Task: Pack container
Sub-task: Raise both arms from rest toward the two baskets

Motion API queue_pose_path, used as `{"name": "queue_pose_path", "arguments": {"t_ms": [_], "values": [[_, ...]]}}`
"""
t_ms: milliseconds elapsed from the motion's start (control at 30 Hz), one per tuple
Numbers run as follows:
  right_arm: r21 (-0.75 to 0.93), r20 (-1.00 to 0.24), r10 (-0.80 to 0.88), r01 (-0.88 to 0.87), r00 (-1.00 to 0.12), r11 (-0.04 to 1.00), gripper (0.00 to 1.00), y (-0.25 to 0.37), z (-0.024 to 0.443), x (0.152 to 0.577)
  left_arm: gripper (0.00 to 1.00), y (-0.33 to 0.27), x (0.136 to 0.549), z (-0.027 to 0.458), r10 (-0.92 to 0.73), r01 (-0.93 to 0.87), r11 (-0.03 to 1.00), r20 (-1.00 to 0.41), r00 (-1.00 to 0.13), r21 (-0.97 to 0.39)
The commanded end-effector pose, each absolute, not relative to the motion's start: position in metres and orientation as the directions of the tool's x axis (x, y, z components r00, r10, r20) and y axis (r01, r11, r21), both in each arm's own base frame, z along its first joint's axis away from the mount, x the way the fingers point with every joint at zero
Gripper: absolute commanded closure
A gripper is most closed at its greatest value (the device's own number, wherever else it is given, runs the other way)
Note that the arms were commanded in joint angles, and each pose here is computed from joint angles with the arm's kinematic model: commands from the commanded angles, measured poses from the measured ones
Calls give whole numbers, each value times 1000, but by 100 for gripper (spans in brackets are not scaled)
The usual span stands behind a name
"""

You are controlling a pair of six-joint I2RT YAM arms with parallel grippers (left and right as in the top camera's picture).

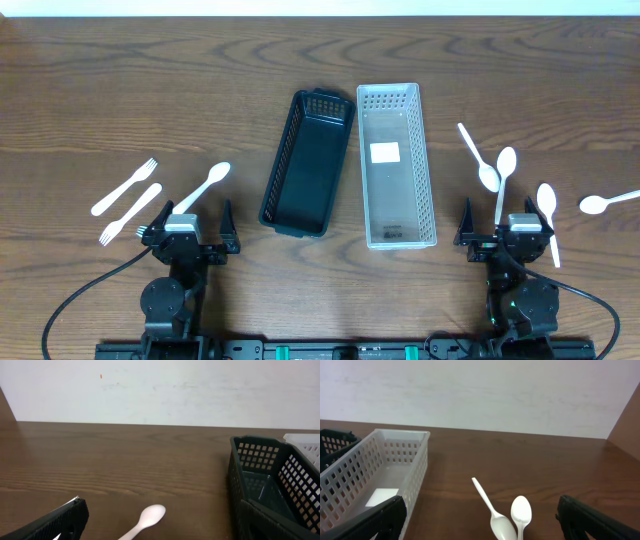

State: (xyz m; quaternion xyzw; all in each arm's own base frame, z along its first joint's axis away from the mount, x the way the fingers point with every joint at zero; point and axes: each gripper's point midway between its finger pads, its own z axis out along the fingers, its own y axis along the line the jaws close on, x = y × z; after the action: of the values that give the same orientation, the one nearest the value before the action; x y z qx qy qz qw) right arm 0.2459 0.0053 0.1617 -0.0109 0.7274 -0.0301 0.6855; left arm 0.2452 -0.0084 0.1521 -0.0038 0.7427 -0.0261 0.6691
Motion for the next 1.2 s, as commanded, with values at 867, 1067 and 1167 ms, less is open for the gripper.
{"name": "queue_pose_path", "arguments": {"t_ms": [867,1067,1167], "values": [[149,-988,151,-42,44,988,1,16,197,243,2,-21,241,171,-263,80,959,-958,-111,-272],[53,-994,53,-6,94,999,1,9,259,239,2,-25,233,234,-309,80,942,-935,-172,-326],[19,-1000,19,1,15,1000,1,10,280,253,2,-26,244,258,-274,56,953,-923,-271,-299]]}}
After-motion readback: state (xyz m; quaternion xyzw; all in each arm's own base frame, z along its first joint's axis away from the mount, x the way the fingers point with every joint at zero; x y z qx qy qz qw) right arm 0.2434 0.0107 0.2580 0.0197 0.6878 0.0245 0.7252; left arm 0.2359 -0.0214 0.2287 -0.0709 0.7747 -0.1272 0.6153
